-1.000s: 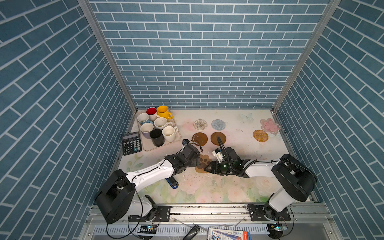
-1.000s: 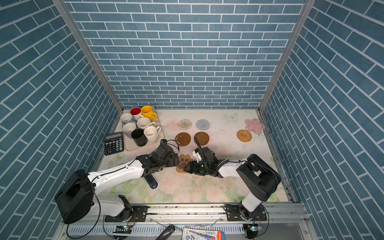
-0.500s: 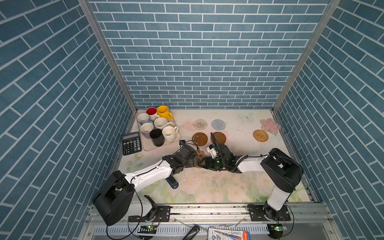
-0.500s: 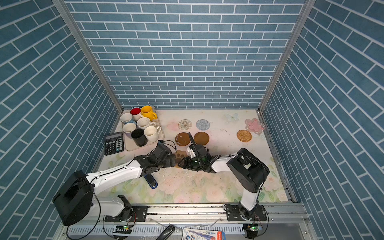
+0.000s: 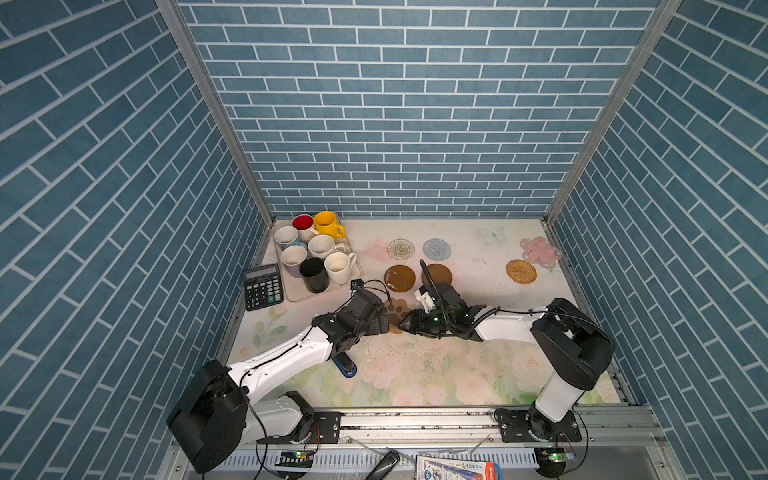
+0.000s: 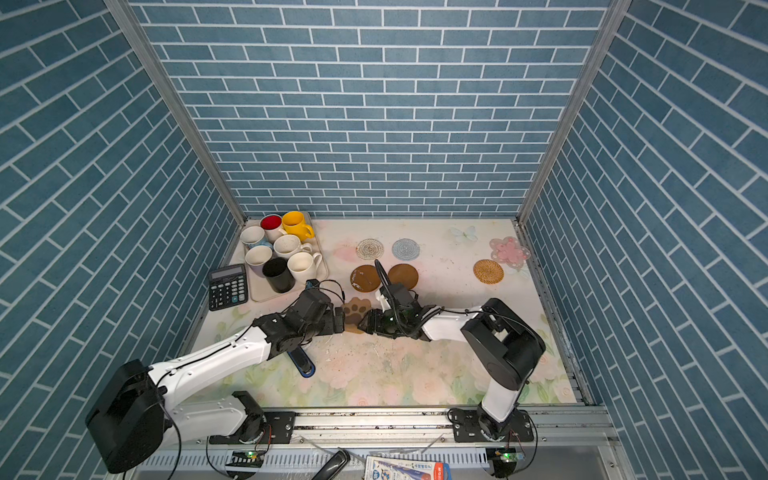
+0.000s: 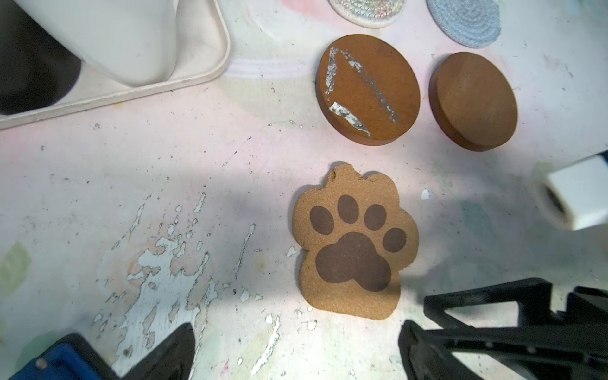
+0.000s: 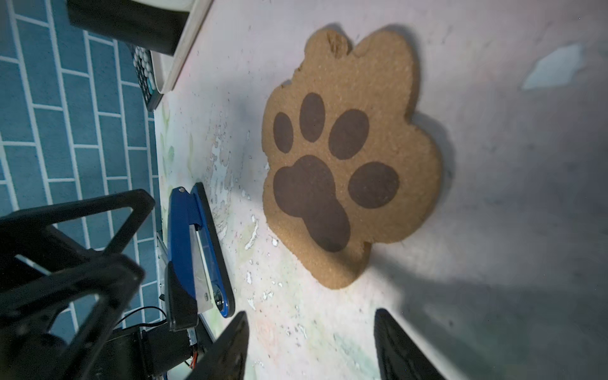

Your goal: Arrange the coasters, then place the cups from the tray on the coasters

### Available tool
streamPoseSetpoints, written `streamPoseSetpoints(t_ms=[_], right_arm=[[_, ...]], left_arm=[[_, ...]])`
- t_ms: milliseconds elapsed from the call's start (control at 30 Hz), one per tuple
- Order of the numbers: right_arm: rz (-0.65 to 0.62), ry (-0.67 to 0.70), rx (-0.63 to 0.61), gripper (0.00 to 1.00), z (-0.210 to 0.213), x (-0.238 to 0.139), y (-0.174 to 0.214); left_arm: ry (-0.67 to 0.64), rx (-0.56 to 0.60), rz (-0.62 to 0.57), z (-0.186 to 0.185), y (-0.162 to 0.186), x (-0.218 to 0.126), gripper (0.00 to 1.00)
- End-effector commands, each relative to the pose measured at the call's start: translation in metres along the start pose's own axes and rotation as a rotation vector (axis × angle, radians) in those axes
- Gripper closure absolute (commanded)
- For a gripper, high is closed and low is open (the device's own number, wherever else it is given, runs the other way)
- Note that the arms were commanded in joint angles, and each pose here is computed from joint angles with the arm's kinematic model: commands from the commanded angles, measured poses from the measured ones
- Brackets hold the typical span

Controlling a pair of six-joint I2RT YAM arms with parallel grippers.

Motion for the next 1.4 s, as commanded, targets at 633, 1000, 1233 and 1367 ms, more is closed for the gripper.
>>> streamPoseSetpoints(t_ms=[633,1000,1233,1367], right_arm=[[-0.301,0.34,0.098,0.37,-0.066,-0.206,-0.041],[-0.459,0.468,0.318,0.45,-0.16,-0.25,-0.103],[-0.502,0.61,0.398,0.59,-0.212,-0.274,-0.144],[-0.491,0.666,0.437,0.61,-0.246,-0.282,-0.166]], left_arm=[[0.082,0.173,-0.02,-0.069,-0.026,-0.05,0.01],[0.134,0.195,0.026,-0.133,-0.075,0.0,0.01],[0.138,0.198,0.023,-0.164,-0.118,0.042,0.01],[0.155,0.157,0.006,-0.17,-0.143,0.067,0.01]])
Point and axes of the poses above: each gripper's point midway between its finger pads, its own x axis out along the fingers, its own z axis along the line the jaws close on, y = z × x, the point moved 6 cm from there along -x, back along the fingers, and after that the axes turned 9 degrees about -x, right-handed, at the moved point
